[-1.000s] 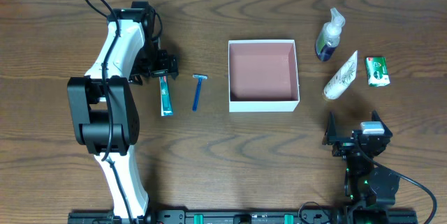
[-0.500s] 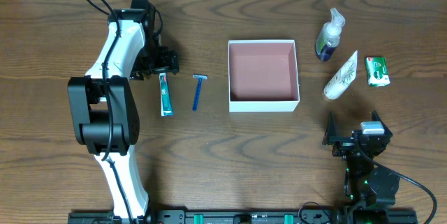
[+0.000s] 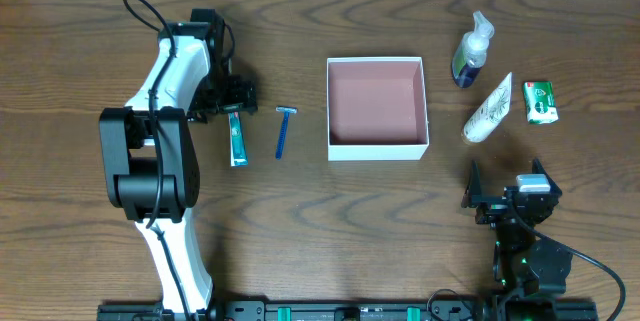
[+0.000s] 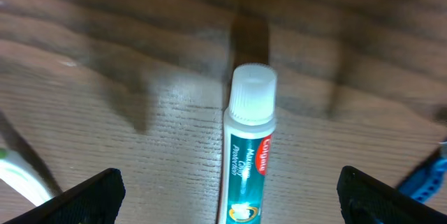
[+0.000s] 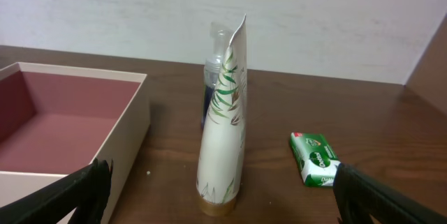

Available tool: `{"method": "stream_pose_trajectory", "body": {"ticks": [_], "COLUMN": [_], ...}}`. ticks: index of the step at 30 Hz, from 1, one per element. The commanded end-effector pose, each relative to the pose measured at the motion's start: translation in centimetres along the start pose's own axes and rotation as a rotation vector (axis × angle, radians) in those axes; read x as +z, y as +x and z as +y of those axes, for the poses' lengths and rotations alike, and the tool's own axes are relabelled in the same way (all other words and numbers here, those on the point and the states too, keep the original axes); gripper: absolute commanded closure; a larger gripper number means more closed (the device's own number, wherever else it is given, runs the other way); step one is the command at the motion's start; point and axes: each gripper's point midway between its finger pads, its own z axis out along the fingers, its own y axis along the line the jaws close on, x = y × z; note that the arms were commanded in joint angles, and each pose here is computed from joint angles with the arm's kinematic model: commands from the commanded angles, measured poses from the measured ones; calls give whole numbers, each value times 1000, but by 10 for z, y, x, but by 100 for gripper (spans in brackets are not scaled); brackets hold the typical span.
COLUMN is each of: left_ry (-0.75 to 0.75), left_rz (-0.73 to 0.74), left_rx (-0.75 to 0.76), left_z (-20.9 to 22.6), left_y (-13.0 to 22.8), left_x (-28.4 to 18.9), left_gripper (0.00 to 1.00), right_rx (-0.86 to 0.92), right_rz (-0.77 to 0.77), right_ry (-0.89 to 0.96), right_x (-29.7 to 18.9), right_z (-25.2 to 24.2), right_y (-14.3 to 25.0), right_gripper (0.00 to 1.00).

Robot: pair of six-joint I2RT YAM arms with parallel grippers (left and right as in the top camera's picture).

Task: Pack container
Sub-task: 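Lower the left gripper and grasp the toothpaste tube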

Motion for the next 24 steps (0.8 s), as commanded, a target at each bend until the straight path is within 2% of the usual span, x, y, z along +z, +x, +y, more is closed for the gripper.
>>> {"method": "stream_pose_trajectory", "body": {"ticks": [1,23,24], "left_ry": [-23,-24,-24], "left_rz": [32,37,37], "left_rx": [-9,-9,-9], "left_z": [6,8,8], "left_y": [9,15,15], "left_x": [11,28,28], "left_gripper": [2,0,6], "right_rx": [12,12,12], "right_rz": [-1,-1,-1], "right_ry": [-14,-14,-14], "right_x": [0,0,0], "right_z": [4,4,4], "right_y": [1,1,1], "right_gripper": [1,1,1]}}
